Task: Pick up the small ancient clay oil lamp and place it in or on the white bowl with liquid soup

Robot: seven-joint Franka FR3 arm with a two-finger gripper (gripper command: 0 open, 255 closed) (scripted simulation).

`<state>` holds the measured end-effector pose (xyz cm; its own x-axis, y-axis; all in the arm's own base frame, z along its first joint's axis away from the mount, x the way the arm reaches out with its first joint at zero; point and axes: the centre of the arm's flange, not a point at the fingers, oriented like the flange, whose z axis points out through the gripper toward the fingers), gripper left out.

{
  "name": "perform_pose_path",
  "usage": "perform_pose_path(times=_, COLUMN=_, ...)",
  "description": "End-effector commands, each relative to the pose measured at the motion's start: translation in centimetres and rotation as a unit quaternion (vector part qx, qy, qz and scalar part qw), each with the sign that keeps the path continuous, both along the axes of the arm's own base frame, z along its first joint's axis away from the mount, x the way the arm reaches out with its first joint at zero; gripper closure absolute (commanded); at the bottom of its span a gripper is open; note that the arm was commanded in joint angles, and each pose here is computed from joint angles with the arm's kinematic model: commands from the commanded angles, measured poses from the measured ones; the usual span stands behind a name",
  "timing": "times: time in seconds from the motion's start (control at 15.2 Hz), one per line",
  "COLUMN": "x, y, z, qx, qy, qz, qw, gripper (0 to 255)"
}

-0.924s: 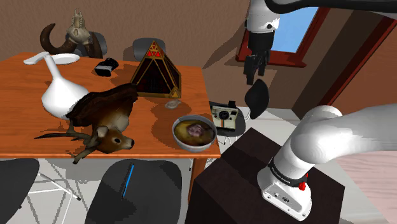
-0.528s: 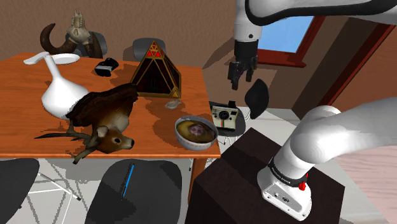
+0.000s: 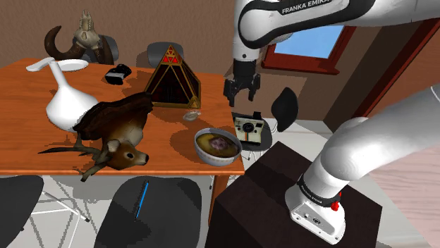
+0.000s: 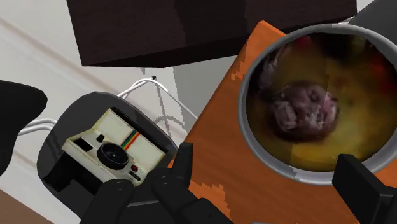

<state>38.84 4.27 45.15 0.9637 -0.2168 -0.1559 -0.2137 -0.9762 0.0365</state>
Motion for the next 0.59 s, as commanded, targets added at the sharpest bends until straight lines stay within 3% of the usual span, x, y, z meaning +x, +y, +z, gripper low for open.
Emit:
perform_pose_path(times=0.0, x=1.7, y=0.4, z=-1.5, qx=0.004, qy=-0.006, qz=-0.025, qw=0.9997, gripper=0)
perform_pose_path(times=0.53, x=9.5, y=1.2, z=-7.5, qx=0.020, qy=-0.024, qz=-0.118, qw=0.9925, gripper=0)
